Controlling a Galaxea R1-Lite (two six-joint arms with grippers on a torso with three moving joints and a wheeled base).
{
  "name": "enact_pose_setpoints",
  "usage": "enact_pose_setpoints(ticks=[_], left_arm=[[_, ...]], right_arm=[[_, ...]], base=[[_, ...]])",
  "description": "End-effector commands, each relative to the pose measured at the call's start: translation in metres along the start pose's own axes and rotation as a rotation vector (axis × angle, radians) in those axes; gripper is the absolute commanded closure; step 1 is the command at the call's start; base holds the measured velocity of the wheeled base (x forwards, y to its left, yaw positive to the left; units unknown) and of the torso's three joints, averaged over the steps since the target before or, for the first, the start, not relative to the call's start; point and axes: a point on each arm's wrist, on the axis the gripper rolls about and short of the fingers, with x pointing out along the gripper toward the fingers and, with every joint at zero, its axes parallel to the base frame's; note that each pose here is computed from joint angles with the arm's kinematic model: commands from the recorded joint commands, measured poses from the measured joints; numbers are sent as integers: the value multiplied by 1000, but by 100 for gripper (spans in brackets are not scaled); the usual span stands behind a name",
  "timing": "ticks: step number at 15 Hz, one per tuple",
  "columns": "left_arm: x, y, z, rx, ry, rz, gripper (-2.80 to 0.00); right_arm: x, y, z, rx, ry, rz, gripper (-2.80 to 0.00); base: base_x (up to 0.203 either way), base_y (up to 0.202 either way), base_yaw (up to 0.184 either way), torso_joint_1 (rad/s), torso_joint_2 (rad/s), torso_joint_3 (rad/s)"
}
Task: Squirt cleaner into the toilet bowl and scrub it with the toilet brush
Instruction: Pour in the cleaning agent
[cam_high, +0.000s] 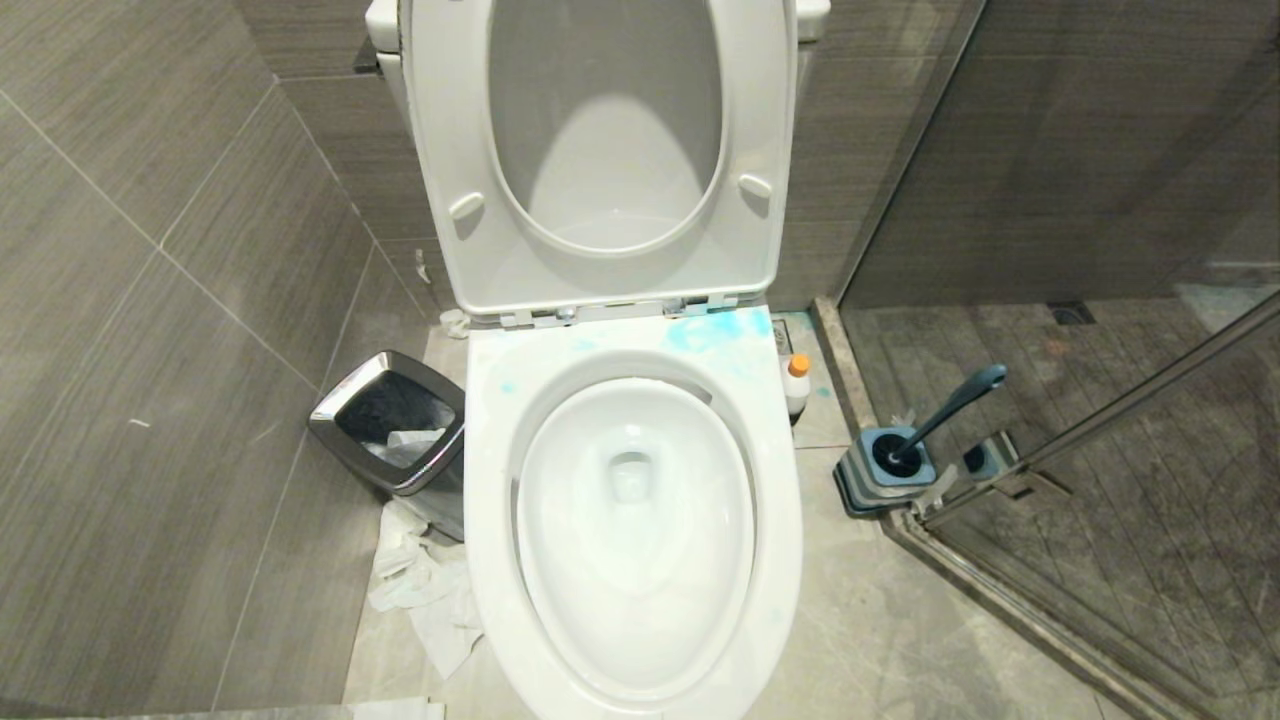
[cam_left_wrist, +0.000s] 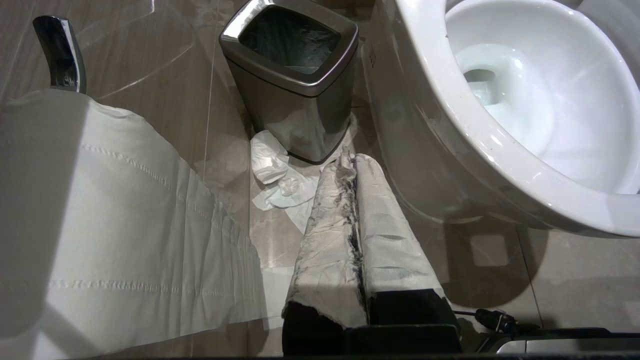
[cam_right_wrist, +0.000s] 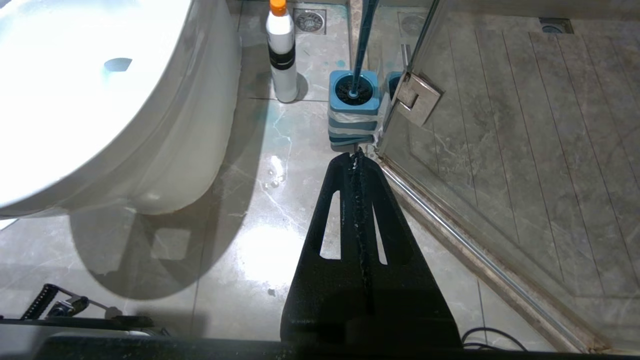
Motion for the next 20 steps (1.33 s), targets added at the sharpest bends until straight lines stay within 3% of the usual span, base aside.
enact_pose_setpoints(ticks=[1,7,20], left_arm=[[0,0,0,1,1,1,0],[0,0,0,-2,1,2,0],[0,0,0,0,1,2,0]], right_arm=[[0,0,0,-2,1,0,0],[0,0,0,-4,1,0,0],[0,0,0,-13,-1,5,0]], base=[[0,0,0,0,0,0],[0,0,0,0,0,-14],[0,0,0,2,3,-187]])
